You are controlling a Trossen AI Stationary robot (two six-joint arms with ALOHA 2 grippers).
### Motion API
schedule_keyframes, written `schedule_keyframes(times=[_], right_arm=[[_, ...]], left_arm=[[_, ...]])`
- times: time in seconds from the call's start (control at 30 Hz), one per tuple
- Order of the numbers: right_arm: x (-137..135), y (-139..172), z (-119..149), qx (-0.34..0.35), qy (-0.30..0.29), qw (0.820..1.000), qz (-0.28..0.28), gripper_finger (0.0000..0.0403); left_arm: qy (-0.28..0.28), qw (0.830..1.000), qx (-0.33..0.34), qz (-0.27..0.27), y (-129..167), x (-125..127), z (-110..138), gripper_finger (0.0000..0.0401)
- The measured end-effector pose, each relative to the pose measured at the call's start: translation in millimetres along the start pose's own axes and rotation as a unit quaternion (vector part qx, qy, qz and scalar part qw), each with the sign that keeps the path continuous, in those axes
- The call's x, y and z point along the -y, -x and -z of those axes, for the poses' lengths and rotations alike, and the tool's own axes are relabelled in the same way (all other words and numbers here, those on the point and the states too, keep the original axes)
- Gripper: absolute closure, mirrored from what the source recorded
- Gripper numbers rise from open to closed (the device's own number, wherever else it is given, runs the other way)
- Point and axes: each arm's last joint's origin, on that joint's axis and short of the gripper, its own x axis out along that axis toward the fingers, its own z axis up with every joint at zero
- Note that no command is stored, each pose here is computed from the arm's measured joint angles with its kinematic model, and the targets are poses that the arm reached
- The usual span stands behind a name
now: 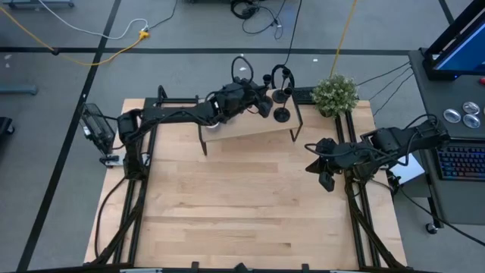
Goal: Pick & Place candle stick holders
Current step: Put the black candle holder on the shelf
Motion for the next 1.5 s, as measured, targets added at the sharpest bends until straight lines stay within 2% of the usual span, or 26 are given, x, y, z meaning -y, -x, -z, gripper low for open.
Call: schedule_keyframes(times=[0.27, 0.7, 0.77, 0.87, 1.2, 1.5], right_arm=[[1, 2, 0, 0.001, -0.003, 1.0, -0.003, 0.0403], [1, 3, 1, 0.0, -0.001, 1.0, -0.002, 0.0403], [1, 3, 1, 0.0, -0.001, 1.0, -0.002, 0.0403], [1, 3, 1, 0.001, -0.001, 1.0, -0.002, 0.0403], [1, 3, 1, 0.0, -0.001, 1.0, -0.002, 0.0403], [1, 3, 1, -0.001, -0.001, 1.0, -0.004, 0.0403]], left_arm=[[0.008, 1.0, -0.009, -0.001, -11, -2, 15, 0.0391], [0.008, 1.0, -0.015, -0.002, -12, -2, 17, 0.0391], [0.009, 1.0, -0.016, 0.011, -12, -2, 17, 0.0389], [0.009, 0.999, -0.02, 0.029, -13, -4, 18, 0.0369], [0.0, 0.999, -0.027, 0.019, -13, -5, 20, 0.0281], [-0.024, 1.0, -0.02, 0.002, -7, -5, 11, 0.0204]])
